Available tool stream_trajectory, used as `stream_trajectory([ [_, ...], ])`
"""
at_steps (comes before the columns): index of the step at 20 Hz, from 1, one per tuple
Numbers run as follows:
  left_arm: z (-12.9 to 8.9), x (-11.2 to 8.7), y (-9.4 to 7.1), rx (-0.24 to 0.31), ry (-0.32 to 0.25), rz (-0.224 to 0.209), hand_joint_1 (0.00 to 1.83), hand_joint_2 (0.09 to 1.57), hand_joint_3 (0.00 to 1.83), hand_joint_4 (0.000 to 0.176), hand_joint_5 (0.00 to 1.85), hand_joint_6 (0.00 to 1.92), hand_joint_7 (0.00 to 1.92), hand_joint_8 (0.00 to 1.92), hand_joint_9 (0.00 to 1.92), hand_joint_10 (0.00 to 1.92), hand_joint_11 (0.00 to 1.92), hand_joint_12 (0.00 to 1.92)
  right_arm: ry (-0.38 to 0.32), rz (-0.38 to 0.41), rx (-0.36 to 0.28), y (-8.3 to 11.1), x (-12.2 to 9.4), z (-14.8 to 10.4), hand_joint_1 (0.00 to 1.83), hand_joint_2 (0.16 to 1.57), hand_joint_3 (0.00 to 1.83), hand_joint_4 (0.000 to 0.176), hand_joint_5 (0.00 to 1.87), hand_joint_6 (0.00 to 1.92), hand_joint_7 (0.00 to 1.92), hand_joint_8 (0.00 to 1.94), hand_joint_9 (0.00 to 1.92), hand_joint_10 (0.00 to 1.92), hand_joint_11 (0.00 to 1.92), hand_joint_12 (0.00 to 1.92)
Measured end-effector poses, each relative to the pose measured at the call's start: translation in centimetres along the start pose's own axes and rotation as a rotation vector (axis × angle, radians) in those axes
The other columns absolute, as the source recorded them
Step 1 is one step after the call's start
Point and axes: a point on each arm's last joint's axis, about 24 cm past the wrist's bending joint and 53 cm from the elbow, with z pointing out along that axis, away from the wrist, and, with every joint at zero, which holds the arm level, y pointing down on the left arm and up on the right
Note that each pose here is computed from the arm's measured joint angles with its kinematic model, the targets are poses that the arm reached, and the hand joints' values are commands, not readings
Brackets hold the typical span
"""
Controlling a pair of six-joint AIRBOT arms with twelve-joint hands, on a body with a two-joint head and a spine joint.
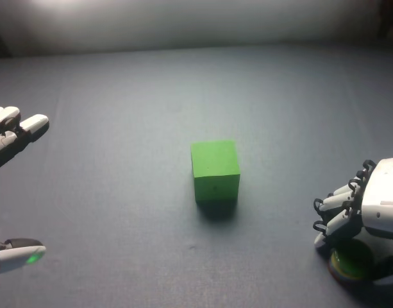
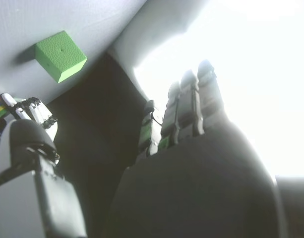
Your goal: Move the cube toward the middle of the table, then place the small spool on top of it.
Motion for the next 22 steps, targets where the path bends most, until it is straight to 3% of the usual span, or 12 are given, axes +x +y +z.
stream_trajectory([
  [5,0.0,0.0,0.0,-0.001,-0.001,-0.004,0.62,0.97,0.0,0.176,0.0,0.0,0.0,0.0,0.0,0.0,0.0,0.0,-0.004,0.011,0.009,-0.2,-0.1,0.0,1.1,0.94,0.0,0.0,0.87,0.01,0.67,0.81,0.76,1.27,0.86,1.55],
  [6,0.0,0.0,0.0,-0.001,-0.001,-0.004,0.62,0.97,0.0,0.176,0.0,0.0,0.0,0.0,0.0,0.0,0.0,0.0,-0.008,0.015,0.012,-0.3,-0.2,0.0,1.11,1.05,0.01,0.0,1.0,0.7,0.8,0.73,0.86,1.17,0.86,1.55],
  [7,0.0,0.0,0.0,0.0,-0.002,-0.004,0.62,0.97,0.0,0.176,0.0,0.0,0.0,0.0,0.0,0.0,0.0,0.0,-0.014,0.022,0.018,-0.5,-0.4,0.0,1.23,1.1,0.0,0.0,0.94,0.83,0.99,1.03,0.94,1.12,0.86,1.57],
  [11,-0.2,0.0,0.2,-0.004,0.0,-0.008,0.61,0.96,0.0,0.176,0.0,0.0,0.0,0.0,0.0,0.0,0.0,0.0,-0.073,0.049,0.048,-1.7,-2.0,-0.3,1.28,1.07,0.0,0.0,1.17,0.42,1.04,1.12,1.04,1.04,0.89,1.46],
  [12,-0.2,0.0,0.1,-0.003,0.0,-0.009,0.59,0.97,0.0,0.176,0.0,0.0,0.0,0.0,0.0,0.0,0.0,0.0,-0.1,0.05,0.047,-1.7,-2.8,-0.3,1.28,1.06,0.0,0.0,1.2,0.39,1.07,1.07,1.05,0.95,0.88,1.4],
  [13,-0.2,0.0,0.1,-0.002,0.0,-0.01,0.6,0.96,0.0,0.176,0.0,0.0,0.0,0.0,0.0,0.0,0.0,0.0,-0.107,0.052,0.046,-1.7,-3.0,-0.3,1.27,1.05,0.01,0.0,1.15,0.53,1.12,0.94,1.07,0.85,0.84,1.36],
  [14,-0.2,0.0,0.1,-0.003,0.0,-0.01,0.61,0.97,0.0,0.176,0.0,0.0,0.0,0.0,0.0,0.0,0.0,0.0,-0.127,0.056,0.041,-1.6,-3.5,-0.3,1.26,1.06,0.0,0.0,1.13,0.59,1.1,0.96,1.06,0.8,0.81,1.34],
  [17,-0.2,0.0,0.1,-0.003,-0.001,-0.01,0.64,0.97,0.0,0.173,0.0,0.0,0.0,0.0,0.0,0.0,0.0,0.0,-0.197,0.063,0.022,-1.2,-5.4,-0.5,1.28,1.04,0.0,0.0,1.27,0.27,1.11,0.98,1.1,0.84,0.86,1.45],
  [19,-0.2,0.0,0.1,-0.004,-0.002,-0.011,0.63,0.97,0.0,0.165,0.0,0.0,0.0,0.0,0.0,0.0,0.0,0.0,-0.229,0.076,0.018,-1.3,-6.1,-0.5,1.26,1.06,0.0,0.0,1.15,0.55,1.08,0.98,1.03,0.78,0.82,1.41],
  [20,-0.2,0.1,0.1,-0.003,-0.003,-0.015,0.64,0.97,0.0,0.166,0.0,0.0,0.0,0.0,0.0,0.0,0.0,0.0,-0.236,0.075,0.015,-1.3,-6.3,-0.5,1.26,1.06,0.0,0.0,1.14,0.56,1.08,0.99,1.02,0.77,0.78,1.41],
  [21,-0.2,0.2,0.2,-0.004,-0.001,-0.016,0.66,0.97,0.0,0.165,0.0,0.0,0.0,0.0,0.0,0.0,0.0,0.0,-0.235,0.077,0.014,-1.3,-6.2,-0.4,1.26,1.05,0.0,0.0,1.16,0.53,1.1,0.95,1.04,0.8,0.8,1.46],
  [22,-0.2,0.2,0.1,-0.003,0.0,-0.017,0.65,0.96,0.0,0.174,0.0,0.0,0.0,0.0,0.0,0.0,0.0,0.0,-0.23,0.077,0.013,-1.3,-6.0,-0.2,1.28,1.05,0.0,0.0,1.19,0.41,1.1,1.02,1.05,1.01,0.86,1.59],
])
